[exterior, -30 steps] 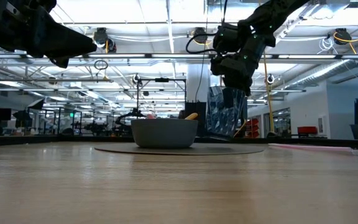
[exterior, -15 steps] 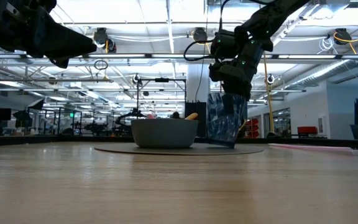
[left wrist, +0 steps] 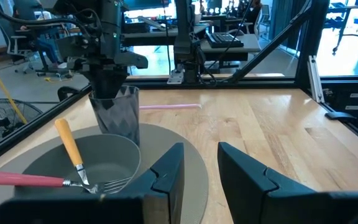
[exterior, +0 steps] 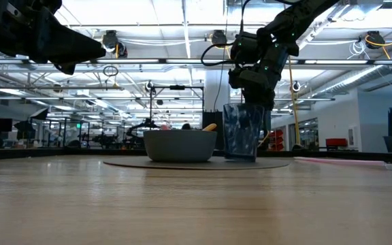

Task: Pick & Place Utensil
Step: Move the dark blue cup to the dark blue bowl on the gray placemat

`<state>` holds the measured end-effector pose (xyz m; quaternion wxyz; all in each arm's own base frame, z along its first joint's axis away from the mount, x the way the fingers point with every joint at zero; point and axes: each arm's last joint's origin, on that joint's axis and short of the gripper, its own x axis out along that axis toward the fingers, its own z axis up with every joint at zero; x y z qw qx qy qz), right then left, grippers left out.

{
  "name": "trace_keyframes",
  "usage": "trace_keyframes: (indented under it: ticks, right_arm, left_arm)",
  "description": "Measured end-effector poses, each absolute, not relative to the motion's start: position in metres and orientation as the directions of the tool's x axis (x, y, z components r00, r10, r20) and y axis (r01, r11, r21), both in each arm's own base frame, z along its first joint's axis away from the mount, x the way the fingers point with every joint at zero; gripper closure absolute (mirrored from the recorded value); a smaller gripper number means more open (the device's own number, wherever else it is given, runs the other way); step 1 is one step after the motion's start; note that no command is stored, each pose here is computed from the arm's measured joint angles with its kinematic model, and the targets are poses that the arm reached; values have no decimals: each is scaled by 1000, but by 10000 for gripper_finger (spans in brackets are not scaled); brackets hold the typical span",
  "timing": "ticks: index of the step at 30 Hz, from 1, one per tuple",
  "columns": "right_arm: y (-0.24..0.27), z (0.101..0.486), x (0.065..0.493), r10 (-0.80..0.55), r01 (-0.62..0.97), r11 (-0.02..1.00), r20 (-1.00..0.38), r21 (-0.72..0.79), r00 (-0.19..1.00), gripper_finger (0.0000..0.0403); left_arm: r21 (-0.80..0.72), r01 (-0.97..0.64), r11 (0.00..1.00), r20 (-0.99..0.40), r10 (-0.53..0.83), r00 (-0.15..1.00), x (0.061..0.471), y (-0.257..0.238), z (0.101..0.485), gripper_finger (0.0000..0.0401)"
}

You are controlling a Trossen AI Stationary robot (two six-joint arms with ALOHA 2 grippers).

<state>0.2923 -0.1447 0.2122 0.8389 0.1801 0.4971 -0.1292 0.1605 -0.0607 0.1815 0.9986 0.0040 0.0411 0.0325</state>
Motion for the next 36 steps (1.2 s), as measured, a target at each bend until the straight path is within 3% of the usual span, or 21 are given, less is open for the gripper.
trace_keyframes:
  ticks: [24,36]
  right_arm:
    - [-145,225,296,-1,363,906,-856,218,518,264]
    - [-146,235,298,-7,380,898,-857,221,516,256]
  left_arm:
    - [14,-64,998,-90,65,994,160,-61,181,297]
    - [9,-65,998,-116,66,991,160,-61,178,297]
